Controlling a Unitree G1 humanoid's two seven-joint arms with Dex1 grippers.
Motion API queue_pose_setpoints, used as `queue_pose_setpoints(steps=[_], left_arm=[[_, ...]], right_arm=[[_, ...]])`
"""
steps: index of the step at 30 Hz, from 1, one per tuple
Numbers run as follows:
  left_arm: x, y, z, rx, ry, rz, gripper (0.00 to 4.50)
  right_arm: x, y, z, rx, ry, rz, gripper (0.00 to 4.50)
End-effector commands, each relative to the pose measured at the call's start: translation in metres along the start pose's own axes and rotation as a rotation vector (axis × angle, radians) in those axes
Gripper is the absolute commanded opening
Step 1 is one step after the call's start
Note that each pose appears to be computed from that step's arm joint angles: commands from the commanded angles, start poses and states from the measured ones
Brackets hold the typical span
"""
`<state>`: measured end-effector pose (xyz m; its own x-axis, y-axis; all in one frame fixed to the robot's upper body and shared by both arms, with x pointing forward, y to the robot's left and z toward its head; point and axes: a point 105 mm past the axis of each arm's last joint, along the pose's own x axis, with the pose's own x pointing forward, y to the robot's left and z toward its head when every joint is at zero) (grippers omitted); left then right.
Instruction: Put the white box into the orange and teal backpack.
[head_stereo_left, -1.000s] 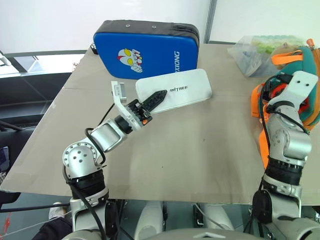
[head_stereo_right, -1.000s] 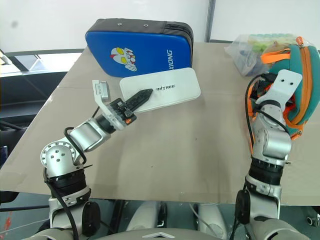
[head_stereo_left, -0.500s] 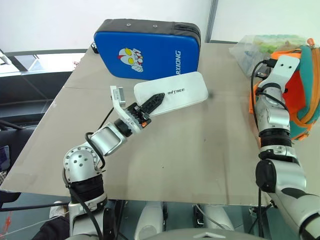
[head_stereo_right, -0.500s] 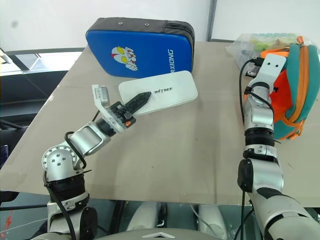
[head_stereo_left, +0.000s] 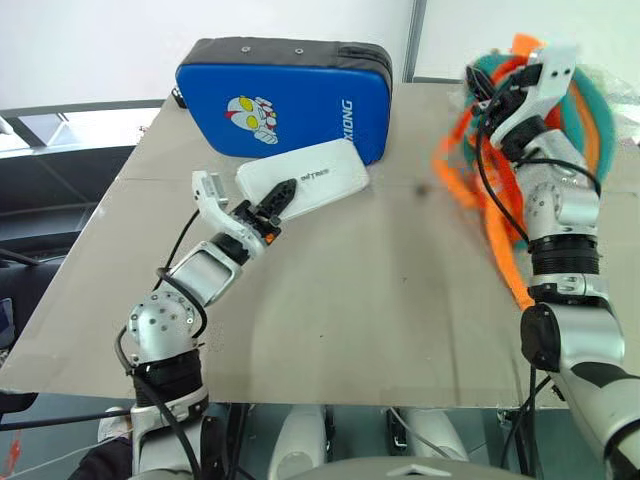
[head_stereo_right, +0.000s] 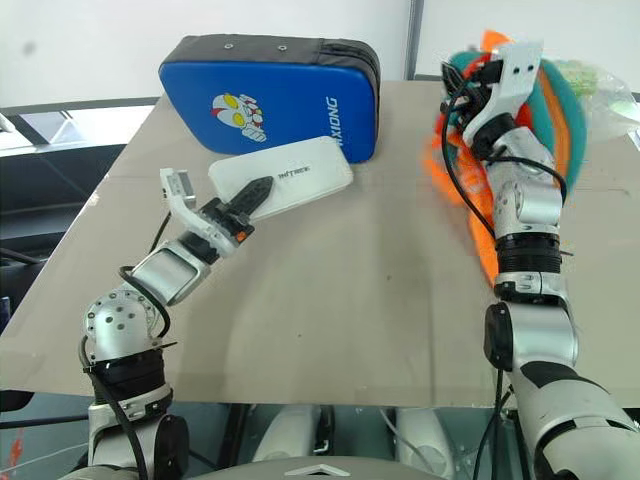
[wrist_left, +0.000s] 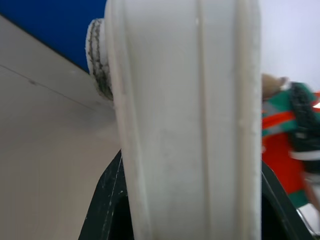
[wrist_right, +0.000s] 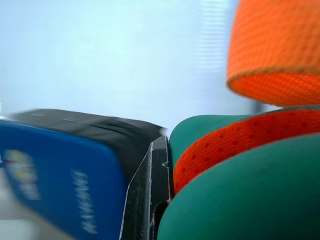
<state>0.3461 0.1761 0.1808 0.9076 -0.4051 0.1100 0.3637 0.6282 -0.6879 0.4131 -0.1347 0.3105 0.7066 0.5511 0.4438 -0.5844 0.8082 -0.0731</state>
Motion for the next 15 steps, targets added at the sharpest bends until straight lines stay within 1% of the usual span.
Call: queue_pose_setpoints(steps=[1, 3, 5, 7, 9, 10, 12, 14, 15], left_arm=[[-0.005, -0.003, 0.035, 0.064, -0.123, -0.01, 1.16], [-0.009, -0.003, 0.043, 0.085, -0.137, -0.02, 1.16], [-0.016, -0.004, 0.054, 0.123, -0.16, -0.029, 1.16], [-0.026, -0.006, 0.067, 0.171, -0.19, -0.035, 1.16], [-0.039, -0.009, 0.081, 0.228, -0.2, -0.056, 1.16], [-0.045, -0.011, 0.085, 0.251, -0.195, -0.074, 1.16], [-0.057, -0.016, 0.092, 0.275, -0.168, -0.139, 1.16], [-0.064, -0.023, 0.096, 0.305, -0.138, -0.195, 1.16], [-0.067, -0.03, 0.094, 0.326, -0.107, -0.242, 1.16]], right_arm=[[0.001, 0.046, 0.063, 0.015, -0.152, 0.281, 0.05], [-0.007, 0.064, 0.071, 0.075, -0.143, 0.396, 0.05], [-0.017, 0.08, 0.069, 0.119, -0.095, 0.489, 0.05], [-0.027, 0.094, 0.055, 0.151, -0.008, 0.559, 0.05], [-0.042, 0.108, 0.031, 0.18, 0.104, 0.626, 0.05], [-0.049, 0.114, 0.025, 0.196, 0.131, 0.659, 0.05], [-0.063, 0.124, 0.029, 0.277, 0.123, 0.73, 0.05], [-0.075, 0.129, 0.042, 0.355, 0.098, 0.801, 0.05], [-0.083, 0.13, 0.043, 0.371, 0.117, 0.833, 0.05]])
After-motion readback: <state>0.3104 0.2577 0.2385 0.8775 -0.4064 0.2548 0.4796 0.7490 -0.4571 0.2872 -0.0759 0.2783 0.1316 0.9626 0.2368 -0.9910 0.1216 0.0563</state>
